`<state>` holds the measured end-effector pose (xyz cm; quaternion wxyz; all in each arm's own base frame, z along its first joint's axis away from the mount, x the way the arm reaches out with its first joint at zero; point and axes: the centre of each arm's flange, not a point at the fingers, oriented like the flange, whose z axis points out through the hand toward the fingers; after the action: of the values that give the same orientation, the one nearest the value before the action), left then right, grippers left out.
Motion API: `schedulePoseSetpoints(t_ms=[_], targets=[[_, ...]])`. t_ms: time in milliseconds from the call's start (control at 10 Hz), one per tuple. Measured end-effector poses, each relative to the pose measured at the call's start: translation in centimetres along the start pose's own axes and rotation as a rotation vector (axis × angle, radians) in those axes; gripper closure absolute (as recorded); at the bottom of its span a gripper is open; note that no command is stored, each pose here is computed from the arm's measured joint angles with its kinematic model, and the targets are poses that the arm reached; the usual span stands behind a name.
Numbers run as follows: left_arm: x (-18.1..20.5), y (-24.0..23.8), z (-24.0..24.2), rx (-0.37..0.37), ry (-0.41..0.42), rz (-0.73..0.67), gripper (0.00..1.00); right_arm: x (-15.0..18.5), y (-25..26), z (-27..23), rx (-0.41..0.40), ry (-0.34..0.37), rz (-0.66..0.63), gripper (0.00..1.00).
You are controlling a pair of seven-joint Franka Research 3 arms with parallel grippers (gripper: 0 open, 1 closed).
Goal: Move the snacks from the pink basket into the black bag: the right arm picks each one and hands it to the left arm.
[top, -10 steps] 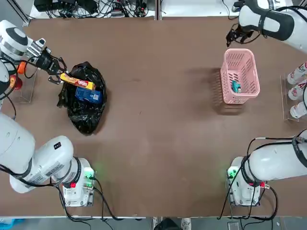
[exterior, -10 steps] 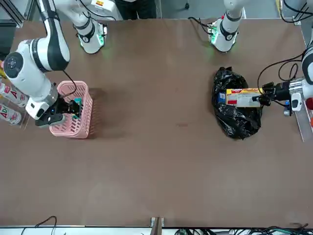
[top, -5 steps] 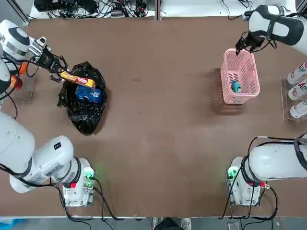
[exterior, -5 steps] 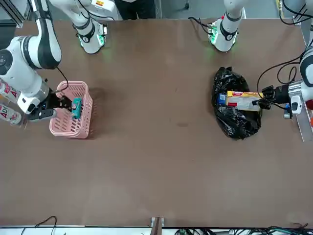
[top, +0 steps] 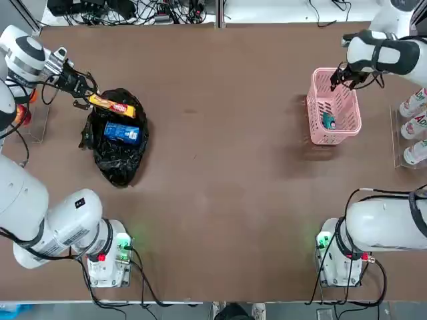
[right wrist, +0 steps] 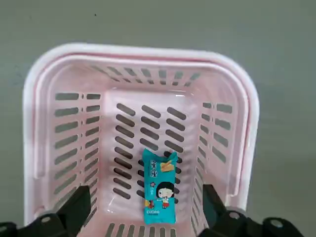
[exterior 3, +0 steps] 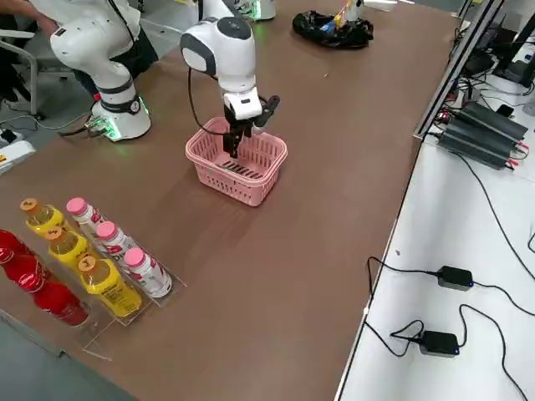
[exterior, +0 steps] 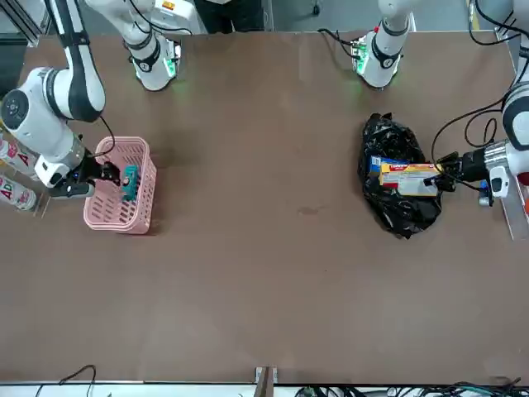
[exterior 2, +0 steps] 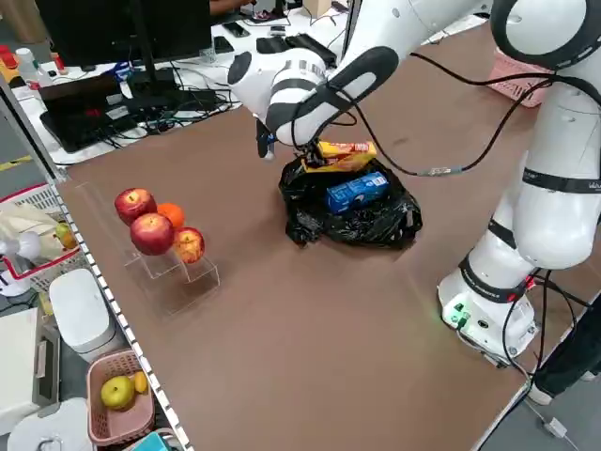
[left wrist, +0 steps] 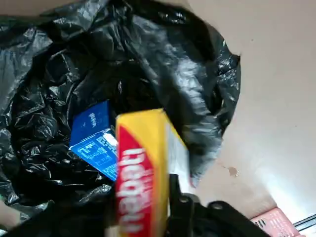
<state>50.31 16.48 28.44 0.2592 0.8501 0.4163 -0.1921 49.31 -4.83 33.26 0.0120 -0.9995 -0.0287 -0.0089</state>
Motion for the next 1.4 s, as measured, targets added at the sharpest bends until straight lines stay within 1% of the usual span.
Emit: schedulePoseSetpoints(t_ms=[200,300,400,600,900,1000,1100,1300,1400], targets=[[0.0,0.3,-0.4,-0.004,0.007,0.004,0.22,-0.9,-0.1,1.4,-0.006,0.023,0.001,0.0],[0.0,0.5,-0.7,-0.007,0.013,0.006,0.08,-1.4,-0.1,2.1,-0.008,0.03,0.001,0.0],[-0.3,0.7,-1.2,-0.01,0.024,0.01,0.0,-1.8,-0.2,2.7,-0.008,0.028,0.001,0.0],[-1.9,1.8,-4.0,-0.027,0.08,0.037,0.0,-2.0,-0.2,2.9,-0.008,0.029,0.0,0.0],[-6.4,3.6,-10.5,-0.058,0.216,0.106,0.0,-3.1,-0.3,4.2,-0.016,0.061,0.0,0.0],[-7.4,4.0,-12.0,-0.024,0.257,0.139,0.0,-3.7,-0.3,4.8,-0.016,0.06,0.0,0.0],[-8.2,4.9,-12.9,0.031,0.283,0.177,0.0,-4.0,-0.4,5.1,-0.016,0.059,0.0,0.0],[-9.9,7.5,-15.1,0.097,0.303,0.25,0.0,-4.0,-0.4,5.2,-0.018,0.069,0.0,0.0],[-10.8,8.6,-16.4,0.155,0.306,0.288,0.0,-4.1,-0.4,5.4,-0.02,0.073,0.0,0.0]])
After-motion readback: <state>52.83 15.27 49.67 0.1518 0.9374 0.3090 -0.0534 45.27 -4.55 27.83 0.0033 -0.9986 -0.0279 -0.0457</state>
